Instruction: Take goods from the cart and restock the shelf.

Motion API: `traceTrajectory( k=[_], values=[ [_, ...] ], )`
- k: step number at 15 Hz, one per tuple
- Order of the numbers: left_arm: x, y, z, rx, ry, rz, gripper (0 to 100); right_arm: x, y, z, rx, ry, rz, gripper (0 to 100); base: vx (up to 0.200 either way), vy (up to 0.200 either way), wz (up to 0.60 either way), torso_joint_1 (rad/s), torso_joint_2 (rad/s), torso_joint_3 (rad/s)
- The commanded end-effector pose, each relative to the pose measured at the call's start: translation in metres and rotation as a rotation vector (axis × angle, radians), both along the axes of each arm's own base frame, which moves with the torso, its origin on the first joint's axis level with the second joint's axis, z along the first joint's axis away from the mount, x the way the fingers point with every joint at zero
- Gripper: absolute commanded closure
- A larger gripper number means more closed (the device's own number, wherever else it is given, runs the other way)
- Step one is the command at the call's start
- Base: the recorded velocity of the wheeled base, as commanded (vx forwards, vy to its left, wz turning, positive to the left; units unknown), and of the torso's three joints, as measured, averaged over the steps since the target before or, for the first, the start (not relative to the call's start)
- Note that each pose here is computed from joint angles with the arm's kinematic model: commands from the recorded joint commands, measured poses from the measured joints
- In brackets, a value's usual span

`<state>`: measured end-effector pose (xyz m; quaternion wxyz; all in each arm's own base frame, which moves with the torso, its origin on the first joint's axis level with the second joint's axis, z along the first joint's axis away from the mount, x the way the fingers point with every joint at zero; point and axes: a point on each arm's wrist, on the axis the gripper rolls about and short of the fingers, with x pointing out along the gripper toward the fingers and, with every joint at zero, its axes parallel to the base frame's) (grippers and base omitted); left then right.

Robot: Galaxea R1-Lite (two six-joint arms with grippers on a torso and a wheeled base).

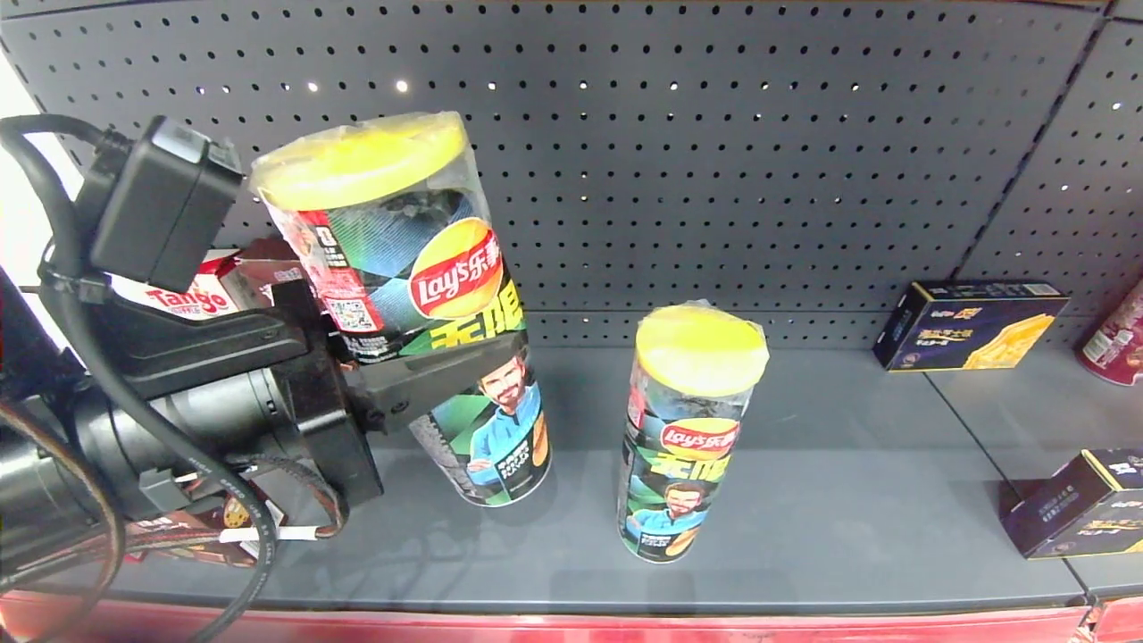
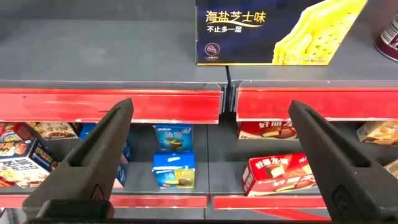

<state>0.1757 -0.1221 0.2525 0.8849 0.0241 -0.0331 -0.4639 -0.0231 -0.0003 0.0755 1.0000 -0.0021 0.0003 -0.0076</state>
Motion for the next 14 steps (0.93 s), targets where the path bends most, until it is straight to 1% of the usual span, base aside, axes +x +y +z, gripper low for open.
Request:
traceTrajectory(
  k=[1, 2, 4, 5, 6, 8, 9, 10, 11, 12, 14],
  values=[
    [0.005, 0.0, -0.003, 0.008, 0.011, 0.0, 100, 0.0, 0.0, 0.0, 0.0, 0.002, 0.0, 0, 0.0, 0.0, 0.0, 0.0, 0.0, 0.0],
    [0.005, -0.004, -0.003, 0.01, 0.015, -0.016, 100, 0.0, 0.0, 0.0, 0.0, 0.004, 0.0, 0, 0.0, 0.0, 0.0, 0.0, 0.0, 0.0],
    [0.015, -0.007, -0.007, 0.02, 0.022, 0.01, 100, 0.0, 0.0, 0.0, 0.0, 0.002, 0.001, 0, 0.0, 0.0, 0.0, 0.0, 0.0, 0.0],
    [0.02, -0.011, -0.006, 0.033, -0.005, 0.043, 100, 0.0, 0.0, 0.0, 0.0, 0.004, 0.0, 0, 0.0, 0.0, 0.0, 0.0, 0.0, 0.0],
    [0.022, -0.017, -0.003, 0.037, -0.029, 0.048, 100, 0.0, 0.0, 0.0, 0.0, 0.002, 0.0, 0, 0.0, 0.0, 0.0, 0.0, 0.0, 0.0],
    [0.023, -0.019, 0.0, 0.041, -0.036, 0.056, 100, 0.0, 0.0, 0.0, 0.0, 0.002, 0.0, 0, 0.0, 0.0, 0.0, 0.0, 0.0, 0.0],
    [0.027, -0.023, -0.002, 0.051, -0.036, 0.053, 100, 0.0, 0.0, 0.0, 0.0, 0.004, 0.0, 0, 0.0, 0.0, 0.0, 0.0, 0.0, 0.0],
    [0.03, -0.025, -0.005, 0.065, -0.03, 0.048, 100, 0.0, 0.0, 0.0, 0.0, 0.004, 0.0, 0, 0.0, 0.0, 0.0, 0.0, 0.0, 0.0],
    [0.038, -0.029, -0.012, 0.079, -0.01, 0.05, 100, 0.0, 0.0, 0.0, 0.0, 0.002, 0.0, 0, 0.0, 0.0, 0.0, 0.0, 0.0, 0.0],
    [0.041, -0.03, -0.01, 0.08, -0.01, 0.048, 100, 0.0, 0.0, 0.0, 0.0, 0.002, 0.0, 0, 0.0, 0.0, 0.0, 0.0, 0.0, 0.0],
    [0.056, -0.034, -0.01, 0.106, 0.027, 0.03, 100, 0.0, 0.0, 0.0, 0.0, 0.004, 0.0, 0, 0.0, 0.0, 0.0, 0.0, 0.0, 0.0]
  ],
)
